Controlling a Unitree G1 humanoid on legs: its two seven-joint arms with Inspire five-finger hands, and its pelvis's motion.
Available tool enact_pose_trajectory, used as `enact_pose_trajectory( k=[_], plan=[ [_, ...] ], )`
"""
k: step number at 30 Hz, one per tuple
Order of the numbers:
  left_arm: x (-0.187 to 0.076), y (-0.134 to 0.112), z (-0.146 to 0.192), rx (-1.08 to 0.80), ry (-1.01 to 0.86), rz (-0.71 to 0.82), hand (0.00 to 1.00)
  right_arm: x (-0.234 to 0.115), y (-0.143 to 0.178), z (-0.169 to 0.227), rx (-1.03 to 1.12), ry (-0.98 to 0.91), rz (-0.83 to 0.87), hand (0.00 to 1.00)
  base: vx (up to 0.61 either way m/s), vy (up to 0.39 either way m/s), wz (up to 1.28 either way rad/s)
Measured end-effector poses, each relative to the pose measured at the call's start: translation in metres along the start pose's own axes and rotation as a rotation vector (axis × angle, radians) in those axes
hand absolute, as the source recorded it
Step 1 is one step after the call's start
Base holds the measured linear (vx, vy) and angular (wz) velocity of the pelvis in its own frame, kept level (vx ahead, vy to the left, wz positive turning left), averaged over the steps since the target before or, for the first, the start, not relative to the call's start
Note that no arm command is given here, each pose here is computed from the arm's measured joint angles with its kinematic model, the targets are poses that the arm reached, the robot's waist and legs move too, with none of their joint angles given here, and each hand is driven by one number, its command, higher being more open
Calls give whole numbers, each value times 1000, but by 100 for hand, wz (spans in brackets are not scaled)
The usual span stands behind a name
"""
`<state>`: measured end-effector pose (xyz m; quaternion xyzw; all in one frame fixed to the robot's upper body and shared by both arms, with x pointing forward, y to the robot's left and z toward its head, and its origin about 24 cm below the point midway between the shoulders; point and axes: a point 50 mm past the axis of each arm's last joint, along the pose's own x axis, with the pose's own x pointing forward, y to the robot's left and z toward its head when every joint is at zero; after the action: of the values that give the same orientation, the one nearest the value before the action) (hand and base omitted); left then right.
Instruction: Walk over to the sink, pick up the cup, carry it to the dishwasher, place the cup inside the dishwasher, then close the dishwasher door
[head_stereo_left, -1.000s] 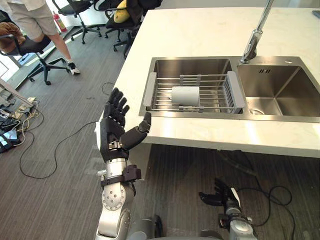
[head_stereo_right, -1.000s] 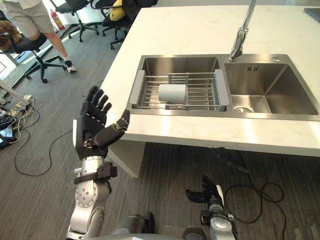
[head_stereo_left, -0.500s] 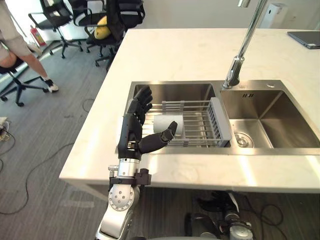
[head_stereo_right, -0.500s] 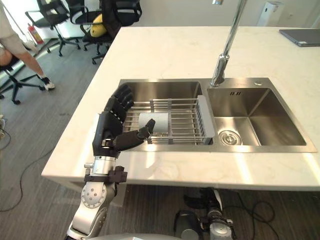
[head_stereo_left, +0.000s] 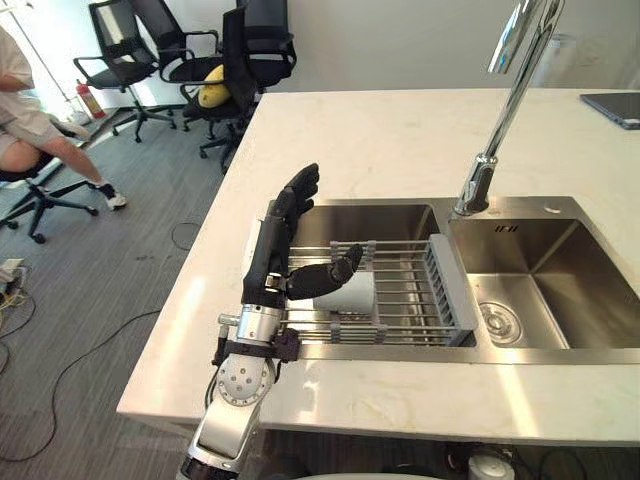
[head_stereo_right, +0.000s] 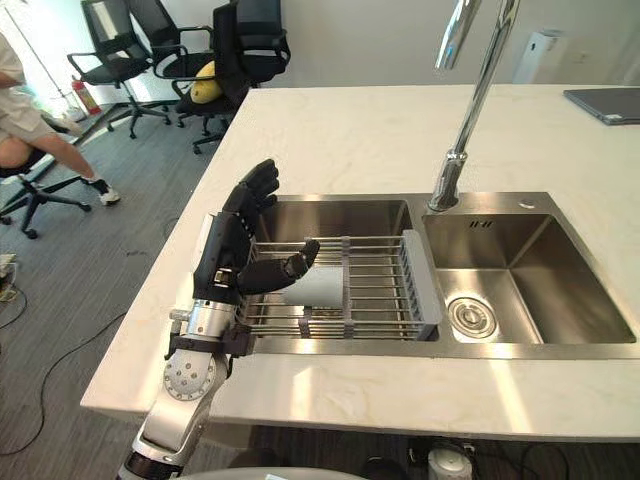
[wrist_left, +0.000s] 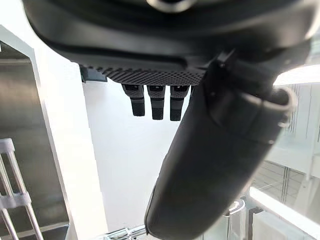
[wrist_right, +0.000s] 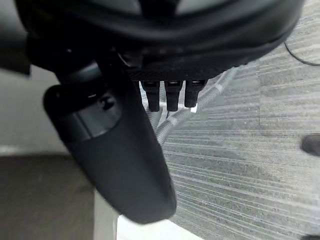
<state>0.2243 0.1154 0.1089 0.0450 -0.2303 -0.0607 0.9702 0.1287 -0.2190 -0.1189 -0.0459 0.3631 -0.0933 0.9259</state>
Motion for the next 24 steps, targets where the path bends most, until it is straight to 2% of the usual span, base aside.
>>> enact_pose_trajectory(
  k=[3, 12, 24],
  plan=[
    [-1, 2, -2, 55, 9, -29, 90, 0, 0, -1, 0, 2, 6, 90, 60, 99, -14],
    [-6, -7, -6, 264, 7, -242, 90, -2, 3, -3, -14, 12, 46, 90, 16, -2, -3],
    [-14, 7, -37, 486, 127, -372, 90, -1, 5, -7, -30, 31, 67, 90, -21, -5, -1]
  ],
)
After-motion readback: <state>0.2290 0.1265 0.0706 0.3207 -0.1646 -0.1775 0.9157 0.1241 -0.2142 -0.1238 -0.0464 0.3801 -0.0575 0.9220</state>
